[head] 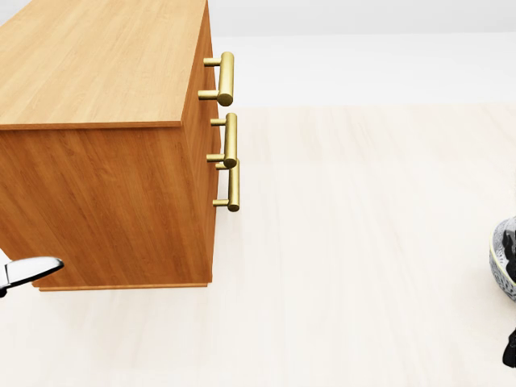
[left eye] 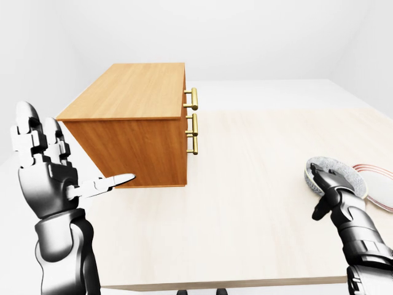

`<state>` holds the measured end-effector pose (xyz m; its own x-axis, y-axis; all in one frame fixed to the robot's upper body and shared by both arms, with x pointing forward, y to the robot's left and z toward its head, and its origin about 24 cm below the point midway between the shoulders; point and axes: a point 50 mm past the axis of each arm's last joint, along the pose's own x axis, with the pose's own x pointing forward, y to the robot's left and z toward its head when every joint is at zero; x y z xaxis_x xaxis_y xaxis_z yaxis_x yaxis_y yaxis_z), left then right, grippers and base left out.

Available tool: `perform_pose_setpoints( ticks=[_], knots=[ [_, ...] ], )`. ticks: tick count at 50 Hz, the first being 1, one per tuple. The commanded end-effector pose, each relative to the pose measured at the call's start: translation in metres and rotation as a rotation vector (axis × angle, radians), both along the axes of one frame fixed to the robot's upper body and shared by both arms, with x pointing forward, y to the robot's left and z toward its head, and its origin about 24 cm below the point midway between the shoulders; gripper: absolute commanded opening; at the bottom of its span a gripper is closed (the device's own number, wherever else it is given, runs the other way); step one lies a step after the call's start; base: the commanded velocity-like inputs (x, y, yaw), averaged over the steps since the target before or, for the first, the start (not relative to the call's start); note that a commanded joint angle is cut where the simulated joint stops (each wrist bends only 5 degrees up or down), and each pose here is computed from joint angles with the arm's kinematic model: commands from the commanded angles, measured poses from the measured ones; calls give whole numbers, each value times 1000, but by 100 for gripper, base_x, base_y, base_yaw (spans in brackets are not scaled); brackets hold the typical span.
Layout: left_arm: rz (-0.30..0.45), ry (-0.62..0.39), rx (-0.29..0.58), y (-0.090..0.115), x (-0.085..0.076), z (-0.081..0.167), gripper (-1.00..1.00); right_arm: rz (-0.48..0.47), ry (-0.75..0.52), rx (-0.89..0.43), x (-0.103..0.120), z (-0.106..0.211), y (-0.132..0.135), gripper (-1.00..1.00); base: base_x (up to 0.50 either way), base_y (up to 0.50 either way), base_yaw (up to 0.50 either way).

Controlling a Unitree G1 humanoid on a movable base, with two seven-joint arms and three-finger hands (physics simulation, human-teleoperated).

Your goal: Put the bowl on top of the cabinet.

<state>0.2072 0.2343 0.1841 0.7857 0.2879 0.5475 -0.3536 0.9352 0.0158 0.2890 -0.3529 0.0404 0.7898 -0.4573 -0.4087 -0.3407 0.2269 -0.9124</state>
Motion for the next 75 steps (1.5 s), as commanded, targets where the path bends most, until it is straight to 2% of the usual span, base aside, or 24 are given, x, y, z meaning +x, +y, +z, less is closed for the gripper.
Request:
perform_pose_setpoints(
  ticks=[1, 14, 20, 21, 22, 23, 46, 50, 55, 57, 61, 64, 66, 67, 70, 75],
  knots=[
    [3, 15, -10, -1, 3, -4, 100, -21, 13, 11, -1, -18, 4, 100, 0, 0, 0],
    [4, -3, -5, -1, 1, 0, 100, -36, 52, 45, -12, -46, 9, 100, 0, 0, 0],
    [5, 5, -8, -1, 2, -1, 100, -33, 59, 50, -11, -49, 11, 100, 0, 0, 0],
    [4, 5, -7, -1, 2, -1, 100, -32, 58, 51, -11, -48, 11, 69, 0, 0, 0],
    [4, 5, -7, -1, 2, -1, 100, -30, 49, 53, -10, -47, 11, -94, 0, 0, 0],
    [4, 5, -7, -1, 2, -1, 100, -24, 41, 64, -9, -46, 12, -100, 0, 0, 0],
    [3, 11, -7, -1, 2, -3, 100, -20, 12, 63, -8, -37, 7, -100, 0, 0, 0],
    [3, 7, -7, -1, 2, -2, 100, 6, -8, -2, -1, -19, 6, -100, 0, 0, 0],
    [3, 3, -5, -2, 2, -1, 100, 119, -91, -84, 21, 52, 15, -100, 0, 0, 0],
    [3, 0, -3, -2, 2, 0, 100, 168, -135, -152, 36, 101, 26, -100, 0, 0, 0],
    [2, 4, -3, -2, 2, -1, 100, 193, -188, -279, 63, 184, 48, -100, 0, 0, 0],
    [4, 8, -6, -1, 2, -2, 100, 192, -223, -338, 77, 227, 62, -100, 0, 0, 0],
    [3, 7, -7, -1, 2, -2, 100, 215, -264, -372, 87, 265, 79, -100, 0, 0, 0],
    [2, 7, -8, -1, 2, -2, 100, 238, -303, -389, 93, 294, 95, -100, 0, 0, 0],
    [1, 15, -8, -1, 3, -3, 100, 265, -336, -407, 102, 326, 118, -100, 0, 0, 0],
    [4, 18, -11, 0, 4, -4, 100, 326, -364, -479, 111, 360, 179, -100, 0, 0, 0]
  ],
)
